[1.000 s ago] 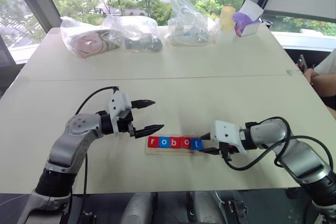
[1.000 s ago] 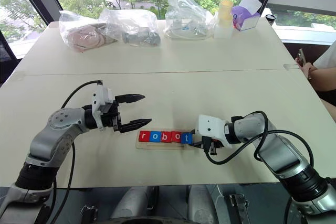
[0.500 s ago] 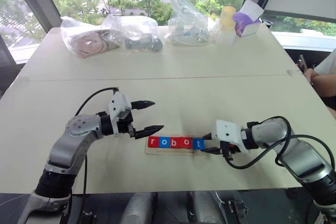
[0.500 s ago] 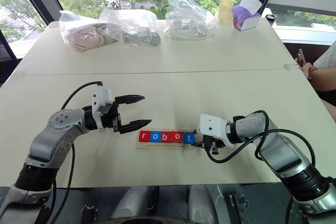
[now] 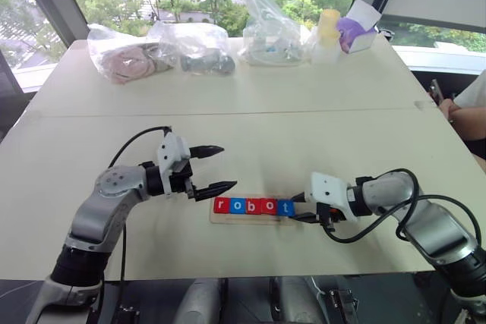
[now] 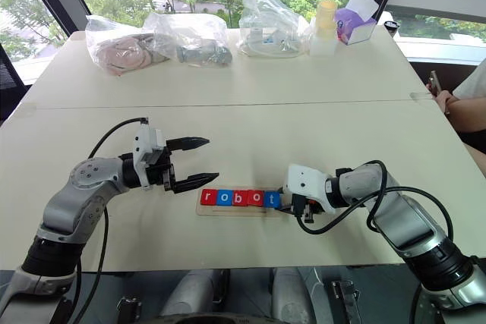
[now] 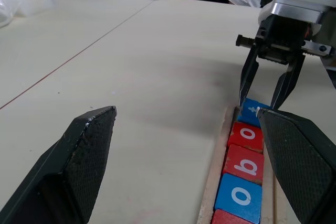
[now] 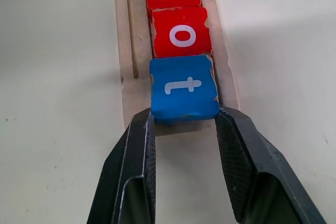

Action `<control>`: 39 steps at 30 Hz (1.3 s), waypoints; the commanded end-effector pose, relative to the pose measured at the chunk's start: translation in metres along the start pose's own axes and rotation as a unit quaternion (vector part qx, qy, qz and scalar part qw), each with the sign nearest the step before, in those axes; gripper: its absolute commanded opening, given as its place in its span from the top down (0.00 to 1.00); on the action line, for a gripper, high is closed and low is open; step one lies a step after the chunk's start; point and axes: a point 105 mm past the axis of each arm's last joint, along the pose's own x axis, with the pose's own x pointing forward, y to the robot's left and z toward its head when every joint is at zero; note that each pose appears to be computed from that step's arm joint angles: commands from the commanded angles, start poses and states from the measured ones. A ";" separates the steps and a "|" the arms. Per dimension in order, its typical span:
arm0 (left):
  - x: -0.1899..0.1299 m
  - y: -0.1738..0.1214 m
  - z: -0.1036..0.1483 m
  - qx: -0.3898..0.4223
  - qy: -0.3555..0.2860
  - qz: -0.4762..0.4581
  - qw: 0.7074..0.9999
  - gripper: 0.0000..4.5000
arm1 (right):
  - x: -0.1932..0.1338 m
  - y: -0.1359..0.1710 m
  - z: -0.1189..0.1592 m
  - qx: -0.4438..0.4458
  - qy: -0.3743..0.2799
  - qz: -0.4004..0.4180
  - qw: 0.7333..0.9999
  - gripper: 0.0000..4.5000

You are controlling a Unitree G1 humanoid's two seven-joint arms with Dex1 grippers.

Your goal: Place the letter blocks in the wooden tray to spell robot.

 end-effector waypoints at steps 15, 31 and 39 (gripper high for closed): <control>-0.001 -0.001 0.011 0.017 -0.015 0.003 1.000 0.00 | -0.006 -0.008 0.017 -0.021 -0.016 -0.015 1.000 0.01; 0.000 -0.002 0.011 0.016 -0.017 -0.001 1.000 0.00 | -0.018 -0.027 0.010 -0.008 -0.012 -0.064 0.998 0.01; -0.002 -0.002 0.012 0.016 -0.015 0.002 1.000 0.00 | -0.010 -0.031 0.009 -0.017 -0.015 -0.065 0.998 0.01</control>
